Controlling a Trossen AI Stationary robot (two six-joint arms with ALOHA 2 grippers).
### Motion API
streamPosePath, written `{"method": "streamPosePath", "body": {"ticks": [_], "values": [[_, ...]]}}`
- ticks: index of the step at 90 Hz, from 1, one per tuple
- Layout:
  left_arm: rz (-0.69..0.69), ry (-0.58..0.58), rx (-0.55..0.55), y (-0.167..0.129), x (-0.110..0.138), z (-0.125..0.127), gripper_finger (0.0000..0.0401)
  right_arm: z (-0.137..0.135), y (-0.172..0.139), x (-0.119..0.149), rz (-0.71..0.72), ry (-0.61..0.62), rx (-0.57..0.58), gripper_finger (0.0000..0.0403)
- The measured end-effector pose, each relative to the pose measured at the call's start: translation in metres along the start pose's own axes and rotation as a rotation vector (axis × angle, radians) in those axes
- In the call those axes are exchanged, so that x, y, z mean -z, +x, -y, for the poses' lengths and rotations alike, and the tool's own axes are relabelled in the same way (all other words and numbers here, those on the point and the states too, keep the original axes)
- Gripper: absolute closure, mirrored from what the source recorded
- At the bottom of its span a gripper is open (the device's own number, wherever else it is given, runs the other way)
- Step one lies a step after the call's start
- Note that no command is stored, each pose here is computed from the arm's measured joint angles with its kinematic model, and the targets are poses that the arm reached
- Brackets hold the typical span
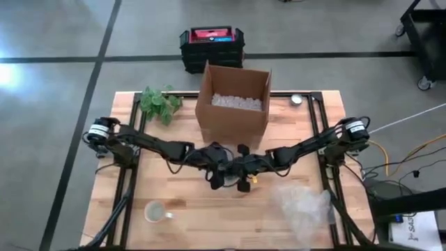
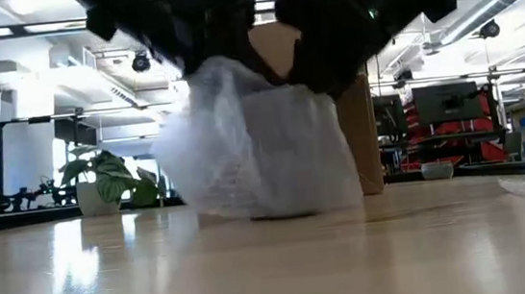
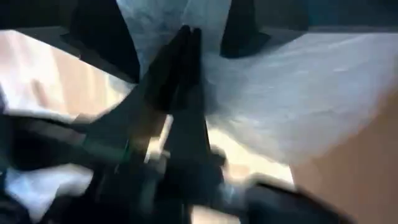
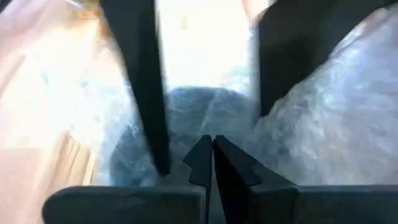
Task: Wrap mug
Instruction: Wrap the blue cup in bubble wrap
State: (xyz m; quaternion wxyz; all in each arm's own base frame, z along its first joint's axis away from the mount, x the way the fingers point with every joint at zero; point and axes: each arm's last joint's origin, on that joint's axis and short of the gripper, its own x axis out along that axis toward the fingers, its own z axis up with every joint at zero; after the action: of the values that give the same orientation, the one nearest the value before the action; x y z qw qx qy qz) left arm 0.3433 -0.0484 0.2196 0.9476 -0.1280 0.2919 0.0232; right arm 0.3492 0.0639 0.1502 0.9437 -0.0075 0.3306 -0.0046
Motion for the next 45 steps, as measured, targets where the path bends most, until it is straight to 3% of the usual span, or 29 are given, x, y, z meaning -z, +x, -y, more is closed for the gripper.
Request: {"method": "streamPosePath", "body": {"ticks": [21, 45], "values": [[0.046, 0.033, 0.015, -0.029, -0.014, 0.002, 0.0157, 0.0, 0.0, -0.001, 0.012, 0.002, 0.01, 0.0401], [-0.031, 0.039, -0.033, -0.049, -0.011, -0.001, 0.0188, 0.001, -0.001, -0.002, 0.014, 0.003, 0.014, 0.0401]]}}
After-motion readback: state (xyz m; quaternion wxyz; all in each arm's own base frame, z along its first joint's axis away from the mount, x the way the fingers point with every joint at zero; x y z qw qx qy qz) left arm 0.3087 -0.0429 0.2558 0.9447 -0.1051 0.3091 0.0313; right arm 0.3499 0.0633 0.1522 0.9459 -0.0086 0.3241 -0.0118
